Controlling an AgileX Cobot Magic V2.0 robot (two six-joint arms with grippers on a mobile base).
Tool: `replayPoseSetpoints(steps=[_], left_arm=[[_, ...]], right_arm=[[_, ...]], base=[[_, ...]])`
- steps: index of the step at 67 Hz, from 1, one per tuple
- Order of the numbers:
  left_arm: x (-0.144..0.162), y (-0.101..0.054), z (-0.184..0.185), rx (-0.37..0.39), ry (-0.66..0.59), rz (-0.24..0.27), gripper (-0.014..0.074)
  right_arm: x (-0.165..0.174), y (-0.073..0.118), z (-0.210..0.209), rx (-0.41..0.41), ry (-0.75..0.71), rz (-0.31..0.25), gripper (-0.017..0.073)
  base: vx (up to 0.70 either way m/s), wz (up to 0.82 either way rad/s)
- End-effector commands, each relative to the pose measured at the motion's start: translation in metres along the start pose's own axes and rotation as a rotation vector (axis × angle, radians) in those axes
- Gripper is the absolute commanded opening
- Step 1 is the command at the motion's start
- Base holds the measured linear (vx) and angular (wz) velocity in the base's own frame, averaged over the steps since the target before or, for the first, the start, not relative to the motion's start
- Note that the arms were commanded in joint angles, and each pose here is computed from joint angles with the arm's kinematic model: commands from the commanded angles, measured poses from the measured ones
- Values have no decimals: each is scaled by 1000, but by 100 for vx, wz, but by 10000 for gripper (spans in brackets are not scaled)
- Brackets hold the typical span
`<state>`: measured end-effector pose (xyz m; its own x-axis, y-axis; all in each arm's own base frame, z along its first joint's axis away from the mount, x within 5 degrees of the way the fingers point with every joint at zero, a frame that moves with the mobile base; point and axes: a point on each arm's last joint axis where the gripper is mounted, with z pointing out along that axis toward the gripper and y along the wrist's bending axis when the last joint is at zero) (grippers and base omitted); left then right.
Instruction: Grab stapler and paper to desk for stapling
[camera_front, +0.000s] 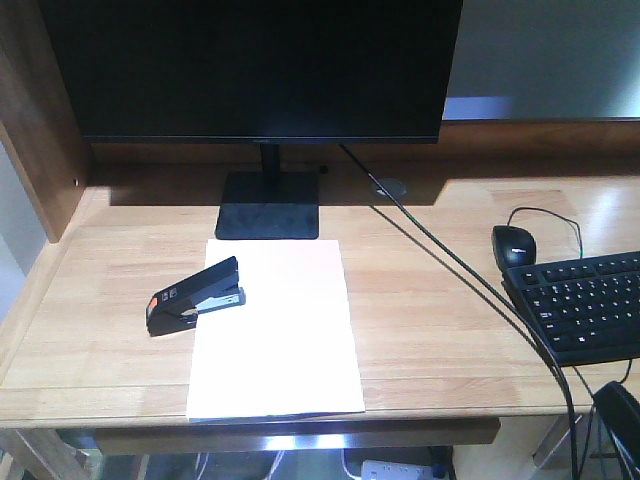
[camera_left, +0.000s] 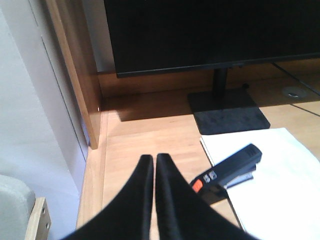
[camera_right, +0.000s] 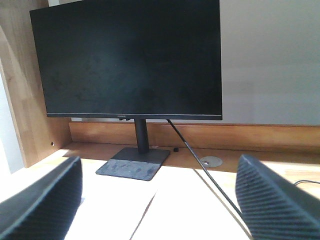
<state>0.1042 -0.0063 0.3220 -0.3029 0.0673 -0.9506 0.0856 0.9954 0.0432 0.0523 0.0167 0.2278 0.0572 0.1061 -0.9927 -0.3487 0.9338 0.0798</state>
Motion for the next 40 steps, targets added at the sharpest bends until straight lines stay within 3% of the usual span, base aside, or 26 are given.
replayPoseSetpoints(steps=[1,17,40], left_arm=[[11,-2,-20,-12,-149,3,-7],[60,-7,-48,-11,-274,-11,-7],[69,-8,-53,-10,-295,-6,-7]], right_arm=[[-11,3,0,-26,-34,-19,580],[-11,3,0,-26,-34,-19,580],[-11,3,0,-26,-34,-19,580]], base=[[0,0],[0,0],[0,0]])
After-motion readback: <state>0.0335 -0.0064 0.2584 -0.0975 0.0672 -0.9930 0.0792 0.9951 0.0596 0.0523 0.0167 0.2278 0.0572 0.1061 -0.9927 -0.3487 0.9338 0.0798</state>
